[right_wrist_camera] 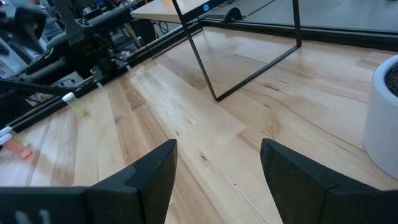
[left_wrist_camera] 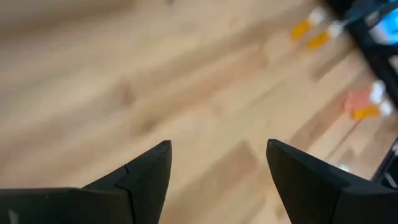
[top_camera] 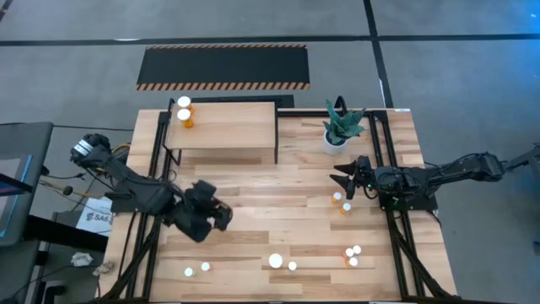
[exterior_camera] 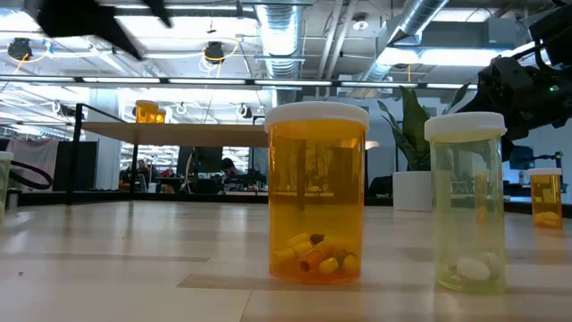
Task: Pick and place medicine bottles onto shelf by color
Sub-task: Put the top yellow pill bottle on the shelf
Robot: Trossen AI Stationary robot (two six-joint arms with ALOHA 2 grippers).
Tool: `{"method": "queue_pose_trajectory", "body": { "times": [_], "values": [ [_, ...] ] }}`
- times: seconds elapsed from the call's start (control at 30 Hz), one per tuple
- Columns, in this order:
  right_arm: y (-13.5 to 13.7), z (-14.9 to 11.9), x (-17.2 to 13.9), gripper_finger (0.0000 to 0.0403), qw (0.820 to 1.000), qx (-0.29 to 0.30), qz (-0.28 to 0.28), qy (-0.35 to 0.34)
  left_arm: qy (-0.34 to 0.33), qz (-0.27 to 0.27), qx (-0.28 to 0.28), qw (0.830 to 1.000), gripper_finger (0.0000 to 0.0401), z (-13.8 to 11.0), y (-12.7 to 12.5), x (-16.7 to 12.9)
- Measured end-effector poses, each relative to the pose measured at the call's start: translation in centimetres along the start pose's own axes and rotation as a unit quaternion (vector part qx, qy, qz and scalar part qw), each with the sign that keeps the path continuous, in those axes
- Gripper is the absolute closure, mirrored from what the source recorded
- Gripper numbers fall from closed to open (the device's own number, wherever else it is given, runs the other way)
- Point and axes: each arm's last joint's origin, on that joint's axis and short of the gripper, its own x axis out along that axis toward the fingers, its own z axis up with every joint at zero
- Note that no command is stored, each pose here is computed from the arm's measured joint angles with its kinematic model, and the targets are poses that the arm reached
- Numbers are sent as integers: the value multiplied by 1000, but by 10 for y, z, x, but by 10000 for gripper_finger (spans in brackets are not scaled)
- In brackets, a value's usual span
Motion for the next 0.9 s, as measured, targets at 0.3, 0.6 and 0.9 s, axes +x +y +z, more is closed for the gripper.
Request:
{"method": "queue_pose_trajectory", "body": {
  "times": [0.3, 0.6, 0.9],
  "values": [
    [0, 0, 0, 147, 1000, 0, 0, 0, 76, 144, -86, 983, 152, -39, 21, -4],
    [0, 0, 0, 147, 1000, 0, 0, 0, 79, 246, -89, 962, 152, -51, 31, 10],
    [0, 0, 0, 147, 1000, 0, 0, 0, 120, 229, -89, 962, 152, -68, 46, 35]
  ]
}}
